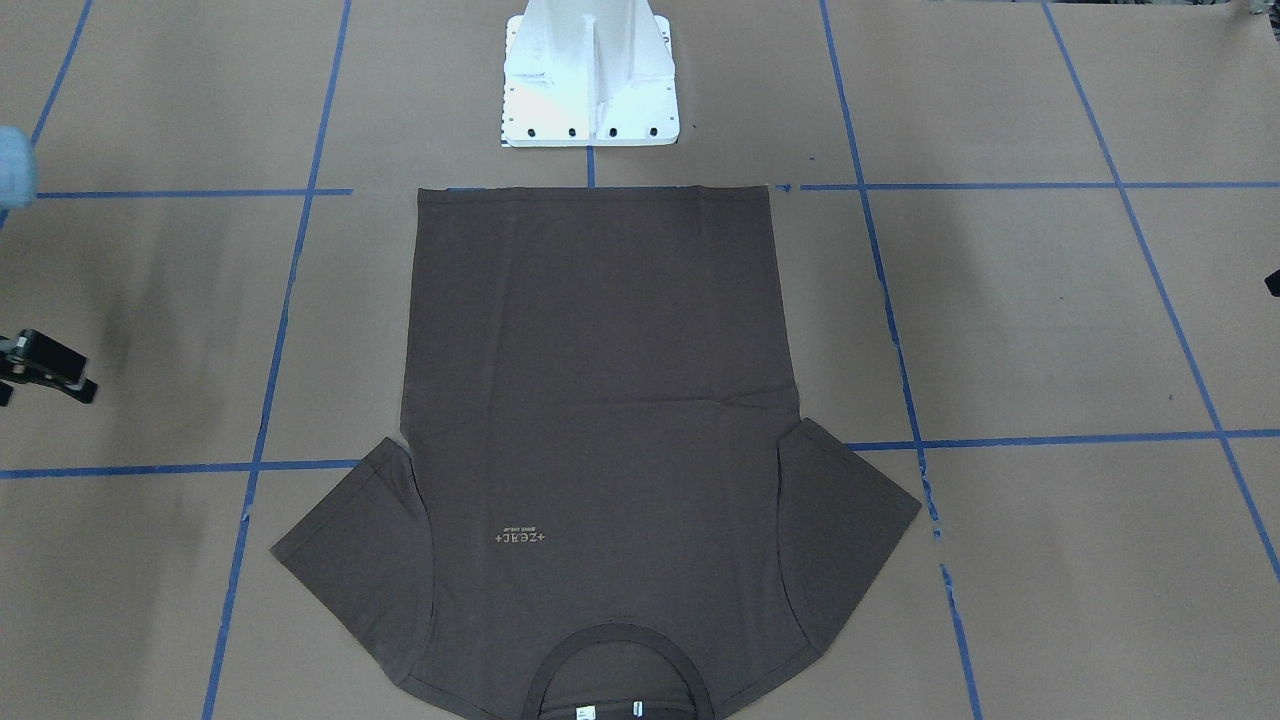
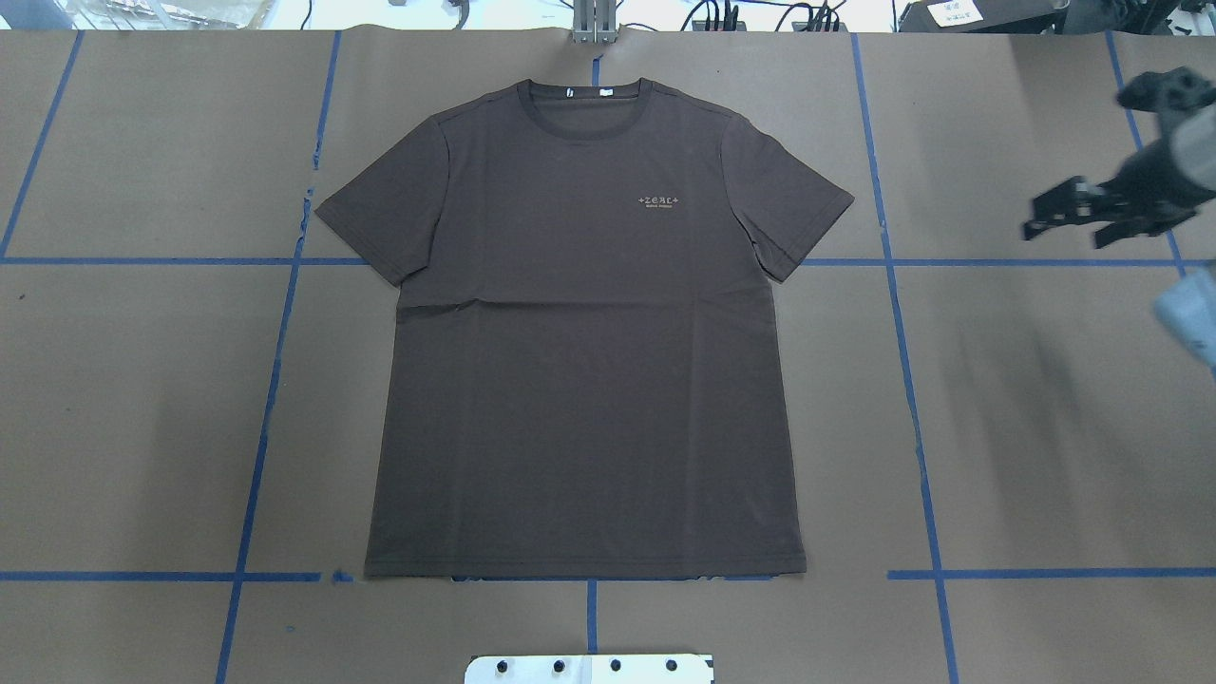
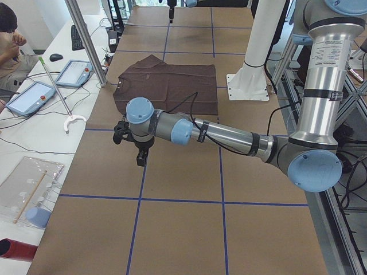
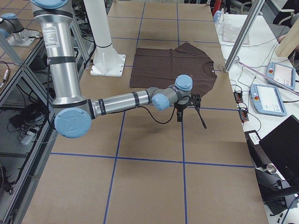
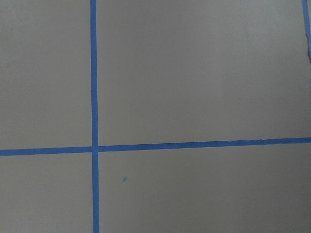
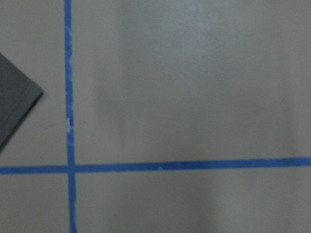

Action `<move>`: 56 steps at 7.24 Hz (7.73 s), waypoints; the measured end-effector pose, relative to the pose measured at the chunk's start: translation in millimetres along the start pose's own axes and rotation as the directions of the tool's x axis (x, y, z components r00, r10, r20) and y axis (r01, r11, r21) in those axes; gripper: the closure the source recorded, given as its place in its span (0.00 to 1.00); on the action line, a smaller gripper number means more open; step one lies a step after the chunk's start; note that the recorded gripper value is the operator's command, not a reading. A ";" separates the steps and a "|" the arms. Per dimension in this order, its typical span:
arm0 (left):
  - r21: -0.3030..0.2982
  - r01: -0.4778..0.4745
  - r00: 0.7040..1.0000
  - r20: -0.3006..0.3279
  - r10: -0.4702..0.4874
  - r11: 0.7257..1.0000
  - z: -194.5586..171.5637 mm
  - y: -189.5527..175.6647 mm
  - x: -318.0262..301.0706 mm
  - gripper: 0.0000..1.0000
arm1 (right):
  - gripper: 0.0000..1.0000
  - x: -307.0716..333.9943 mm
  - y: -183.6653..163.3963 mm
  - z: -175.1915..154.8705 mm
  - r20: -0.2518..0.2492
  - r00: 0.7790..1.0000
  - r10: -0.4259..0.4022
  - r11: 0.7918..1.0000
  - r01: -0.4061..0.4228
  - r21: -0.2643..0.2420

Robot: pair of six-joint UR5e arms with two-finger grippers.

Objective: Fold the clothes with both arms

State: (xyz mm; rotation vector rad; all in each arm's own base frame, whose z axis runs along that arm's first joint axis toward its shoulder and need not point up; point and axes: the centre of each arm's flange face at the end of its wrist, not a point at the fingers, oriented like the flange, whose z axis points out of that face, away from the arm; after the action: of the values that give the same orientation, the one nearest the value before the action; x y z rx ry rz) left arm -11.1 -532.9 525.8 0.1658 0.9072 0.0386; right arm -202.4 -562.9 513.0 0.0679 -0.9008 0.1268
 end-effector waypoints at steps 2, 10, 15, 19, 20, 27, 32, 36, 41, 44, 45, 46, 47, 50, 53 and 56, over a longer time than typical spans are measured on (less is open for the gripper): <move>-0.002 0.002 1.000 0.006 -0.002 1.000 1.2 3.7 -2.8 0.00 | 0.08 -88.7 -24.1 65.7 0.031 0.992 0.121 0.986 -0.124 0.114; 0.017 -0.024 1.000 0.005 0.024 1.000 -7.1 4.4 7.3 0.00 | 0.39 -153.2 -52.2 126.8 -0.022 0.983 0.184 0.963 -0.176 0.202; 0.017 -0.026 1.000 0.005 0.026 1.000 -7.2 4.4 7.3 0.00 | 1.00 -169.8 -60.6 129.7 -0.021 0.984 0.178 0.965 -0.170 0.202; 0.019 -0.025 1.000 0.003 0.025 0.999 -8.2 3.8 9.1 0.00 | 1.00 -204.4 -70.1 114.9 0.012 0.988 0.157 0.964 -0.156 0.214; 0.020 -0.026 1.000 0.003 0.026 0.999 -8.6 3.3 10.0 0.00 | 1.00 -223.8 -71.5 107.3 0.034 0.989 0.146 0.964 -0.150 0.218; 0.072 -0.177 0.982 -0.049 0.181 0.982 -1.4 -1.8 73.9 0.00 | 0.00 -398.8 -62.1 113.8 0.021 0.991 0.130 0.945 -0.131 0.300; 0.050 0.023 0.986 -0.164 -0.014 0.999 135.5 -101.4 258.6 0.05 | 0.00 -342.0 -13.6 15.8 0.225 0.966 0.126 0.950 -0.183 0.254; 0.192 0.245 0.969 -0.023 -0.245 0.950 256.5 -109.5 298.6 0.15 | 0.00 -305.5 -2.1 -6.5 0.249 0.960 0.129 0.953 -0.189 0.236; 0.203 0.259 0.963 0.024 -0.269 0.944 293.9 -102.2 308.6 0.49 | 0.00 -297.2 1.6 -3.9 0.240 0.962 0.127 0.954 -0.185 0.236; 0.206 0.257 0.962 0.037 -0.270 0.944 298.5 -105.2 311.3 1.00 | 0.00 -296.9 2.3 -3.9 0.243 0.961 0.134 0.953 -0.192 0.234; 0.207 0.254 0.963 0.040 -0.267 0.945 298.4 -105.7 312.1 1.00 | 0.00 -296.4 2.4 -3.7 0.243 0.961 0.134 0.953 -0.192 0.234; 0.208 0.250 0.964 0.036 -0.263 0.945 296.0 -106.5 315.5 1.00 | 0.00 -296.1 2.5 -3.4 0.242 0.961 0.135 0.953 -0.193 0.234; 0.215 0.242 0.968 0.014 -0.251 0.946 285.7 -108.8 328.7 1.00 | 0.00 -296.3 2.7 -3.9 0.243 0.961 0.134 0.953 -0.192 0.234; 0.196 0.274 0.960 -0.110 -0.256 0.942 240.6 -122.1 435.6 1.00 | 0.00 -296.5 3.4 -4.6 0.243 0.962 0.127 0.955 -0.185 0.234; 0.196 0.314 0.949 -0.095 -0.301 0.929 276.0 -124.5 503.6 0.01 | 0.00 -289.0 3.4 2.7 0.228 0.965 0.132 0.955 -0.185 0.231; 0.190 0.390 0.912 -0.214 -0.349 0.901 245.7 -91.6 554.6 0.01 | 0.00 -300.2 17.9 12.3 0.236 0.960 0.153 0.957 -0.203 0.206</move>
State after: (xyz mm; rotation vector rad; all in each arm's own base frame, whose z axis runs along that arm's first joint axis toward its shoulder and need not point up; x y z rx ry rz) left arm 520.6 -597.1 226.6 0.2033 1.1073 -0.4155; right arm -398.8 -570.9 285.1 0.2179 -1.1089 0.3989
